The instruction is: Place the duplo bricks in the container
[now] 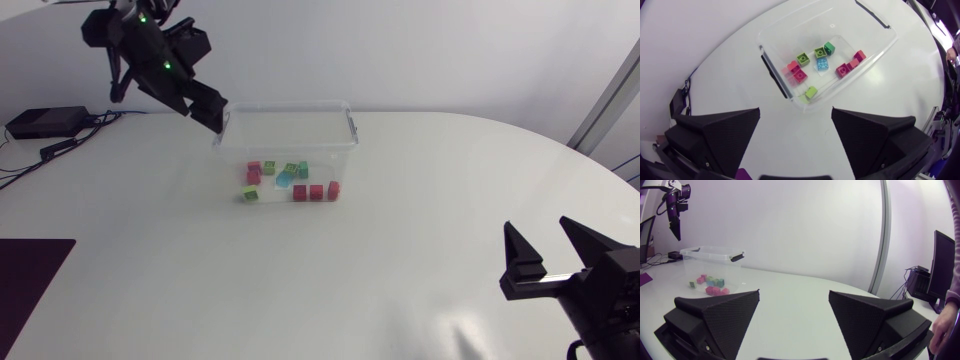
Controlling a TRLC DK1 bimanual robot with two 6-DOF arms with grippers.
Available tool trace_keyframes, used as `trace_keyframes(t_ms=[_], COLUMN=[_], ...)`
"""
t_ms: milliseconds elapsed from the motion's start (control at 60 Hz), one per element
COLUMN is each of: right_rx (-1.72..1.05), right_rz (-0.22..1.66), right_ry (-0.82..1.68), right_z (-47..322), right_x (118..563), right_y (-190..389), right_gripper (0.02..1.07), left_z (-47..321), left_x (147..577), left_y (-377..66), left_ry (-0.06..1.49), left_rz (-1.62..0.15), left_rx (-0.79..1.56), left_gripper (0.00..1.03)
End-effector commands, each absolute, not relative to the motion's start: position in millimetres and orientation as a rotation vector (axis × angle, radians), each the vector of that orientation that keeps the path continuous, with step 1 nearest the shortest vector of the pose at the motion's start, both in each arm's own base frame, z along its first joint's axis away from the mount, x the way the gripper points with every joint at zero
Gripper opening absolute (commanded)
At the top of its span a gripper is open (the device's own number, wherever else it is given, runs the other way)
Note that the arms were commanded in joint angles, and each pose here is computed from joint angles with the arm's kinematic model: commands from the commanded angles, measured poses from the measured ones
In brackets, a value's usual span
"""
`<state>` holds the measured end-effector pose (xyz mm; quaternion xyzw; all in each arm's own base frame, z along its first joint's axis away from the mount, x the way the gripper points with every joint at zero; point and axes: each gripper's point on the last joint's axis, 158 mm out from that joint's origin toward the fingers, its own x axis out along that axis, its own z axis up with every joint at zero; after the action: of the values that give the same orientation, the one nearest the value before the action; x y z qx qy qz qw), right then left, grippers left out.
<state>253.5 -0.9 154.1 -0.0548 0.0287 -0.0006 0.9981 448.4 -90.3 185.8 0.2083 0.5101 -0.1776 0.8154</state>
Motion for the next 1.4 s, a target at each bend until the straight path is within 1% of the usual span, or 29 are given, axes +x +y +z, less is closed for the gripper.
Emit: trace_keyframes(t_ms=[0, 67, 333, 417, 517, 667, 817, 950, 1100, 1167, 1383], right_rx=[-0.119, -0.119, -0.119, -0.119, -0.119, -0.119, -0.119, -0.119, -0.119, -0.119, -0.119], right_rz=[0.011, 0.011, 0.011, 0.009, 0.011, 0.011, 0.011, 0.011, 0.011, 0.011, 0.009], right_ry=[0.063, 0.061, 0.063, 0.061, 0.063, 0.063, 0.061, 0.063, 0.061, 0.063, 0.061], right_z=[147, 148, 147, 148, 147, 147, 148, 147, 148, 147, 148], right_x=[254, 254, 254, 254, 254, 254, 254, 254, 254, 254, 254], right_y=[1, 1, 1, 1, 1, 1, 1, 1, 1, 1, 1], right_gripper=[1.02, 1.02, 1.02, 1.02, 1.02, 1.02, 1.02, 1.02, 1.02, 1.02, 1.02], left_z=[190, 191, 187, 188, 188, 176, 146, 128, 139, 144, 150], left_x=[431, 422, 392, 384, 372, 355, 349, 347, 336, 324, 297], left_y=[-77, -71, -21, -7, -5, 0, -1, 2, 8, 7, 10], left_ry=[1.070, 1.044, 0.932, 0.853, 0.795, 0.707, 0.650, 0.600, 0.468, 0.423, 0.365], left_rz=[-0.365, -0.351, -0.221, -0.171, -0.162, -0.165, -0.204, -0.207, -0.142, -0.130, -0.083], left_rx=[0.445, 0.438, 0.368, 0.355, 0.349, 0.282, 0.236, 0.195, 0.142, 0.142, 0.146], left_gripper=[1.00, 1.00, 1.00, 1.00, 1.00, 1.00, 1.00, 1.00, 1.00, 1.00, 1.00])
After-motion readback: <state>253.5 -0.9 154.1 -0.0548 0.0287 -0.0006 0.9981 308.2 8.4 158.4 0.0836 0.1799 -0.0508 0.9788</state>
